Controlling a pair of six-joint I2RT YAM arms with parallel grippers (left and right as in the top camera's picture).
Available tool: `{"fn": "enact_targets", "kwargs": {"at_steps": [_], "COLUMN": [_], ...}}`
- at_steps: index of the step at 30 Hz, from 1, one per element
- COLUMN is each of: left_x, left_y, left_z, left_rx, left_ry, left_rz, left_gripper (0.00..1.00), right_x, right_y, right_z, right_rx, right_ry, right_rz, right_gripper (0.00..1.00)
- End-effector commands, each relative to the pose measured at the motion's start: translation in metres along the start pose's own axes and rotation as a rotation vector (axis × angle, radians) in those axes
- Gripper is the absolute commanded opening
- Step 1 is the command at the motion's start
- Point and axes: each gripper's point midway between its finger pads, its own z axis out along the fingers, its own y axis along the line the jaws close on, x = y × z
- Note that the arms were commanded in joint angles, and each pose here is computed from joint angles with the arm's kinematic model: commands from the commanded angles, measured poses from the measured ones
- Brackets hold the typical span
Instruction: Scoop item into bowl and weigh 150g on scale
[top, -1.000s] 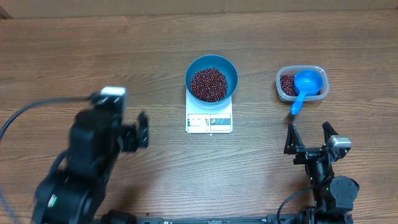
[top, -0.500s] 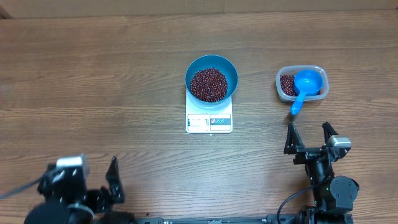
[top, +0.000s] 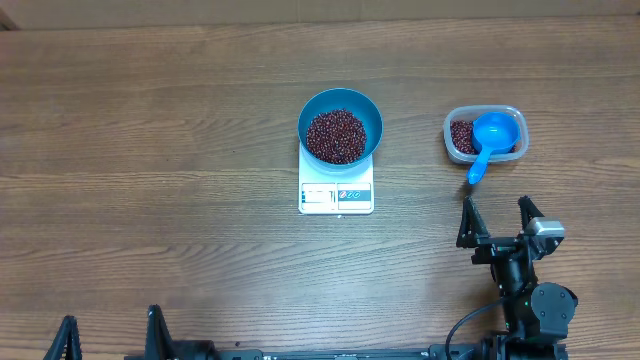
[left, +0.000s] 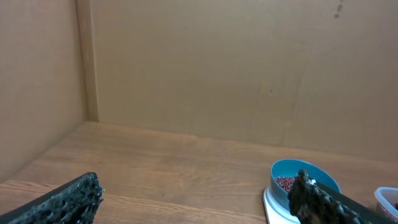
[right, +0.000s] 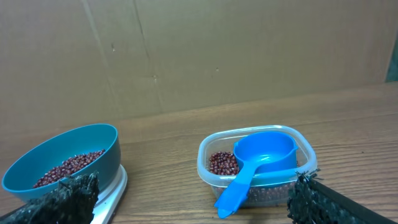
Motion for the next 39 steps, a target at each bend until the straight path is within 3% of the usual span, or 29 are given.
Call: {"fn": "enact_targets", "kwargs": {"at_steps": [1,8,13,22,39], "left_x": [0.006,-0.031,-0.035,0.026,0.106], "left_y": [-0.002,-0.011,-0.015,-0.013,-0.006], "left_z": [0.011,0.048,0.072,0.128,0.158], "left_rx": [0.002,0.033,0.057,0.084,0.068], "left_ry": [-0.004,-0.240,-0.359,-0.427,-0.354], "left_rz": [-0.006,-0.033,-0.059,-0.150,-0.142], "left_gripper": [1.00,1.00,1.00,0.99,0.99], "right_x": [0.002,0.002,0.002,0.002,0.002], "right_y": [0.001,0.001,0.001,0.001,0.001], "right_z": [0.000,0.000,0.000,0.000,0.000], "right_rx": [-0.005,-0.004,-0.005,-0.005,-0.005], "right_ry": [-0.001,-0.001,-0.001,-0.001,-0.001], "right_rz": [0.004,0.004,0.004,0.004,0.004], "right_gripper": [1.00,1.00,1.00,1.00,1.00]}}
